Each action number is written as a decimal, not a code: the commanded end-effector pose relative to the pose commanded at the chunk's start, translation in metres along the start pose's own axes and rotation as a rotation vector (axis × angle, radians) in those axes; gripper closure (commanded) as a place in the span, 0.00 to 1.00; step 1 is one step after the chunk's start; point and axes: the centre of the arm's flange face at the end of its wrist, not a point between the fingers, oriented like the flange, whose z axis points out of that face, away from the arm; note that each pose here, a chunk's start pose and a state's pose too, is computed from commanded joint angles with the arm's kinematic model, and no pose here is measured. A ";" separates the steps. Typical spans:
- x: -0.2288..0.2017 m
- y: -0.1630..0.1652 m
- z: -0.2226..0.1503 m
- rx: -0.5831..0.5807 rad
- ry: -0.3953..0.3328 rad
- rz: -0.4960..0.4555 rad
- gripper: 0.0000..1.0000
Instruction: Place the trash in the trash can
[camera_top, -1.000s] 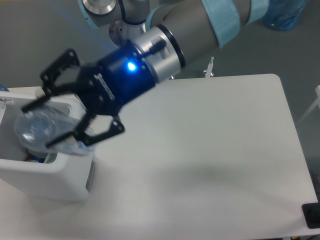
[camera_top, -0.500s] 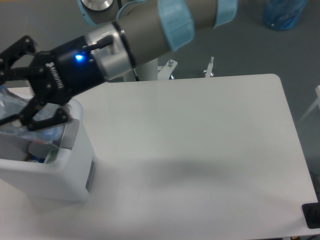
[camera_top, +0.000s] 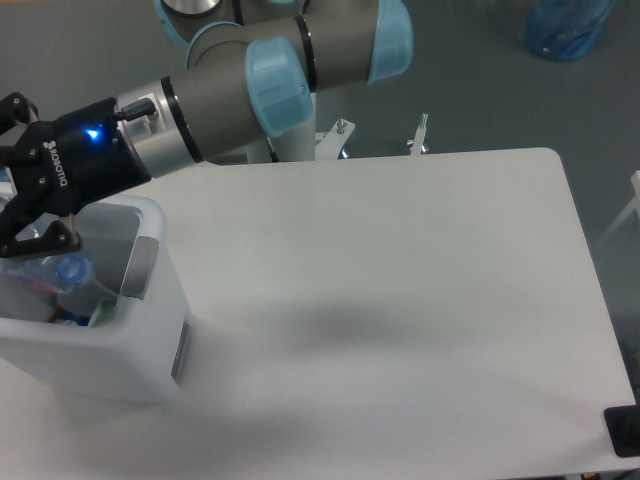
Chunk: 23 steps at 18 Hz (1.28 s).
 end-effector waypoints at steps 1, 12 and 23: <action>0.003 0.002 0.001 -0.002 0.001 -0.001 0.20; -0.007 0.000 -0.063 0.025 -0.109 -0.018 0.00; -0.020 -0.013 -0.205 -0.357 -0.726 0.115 0.00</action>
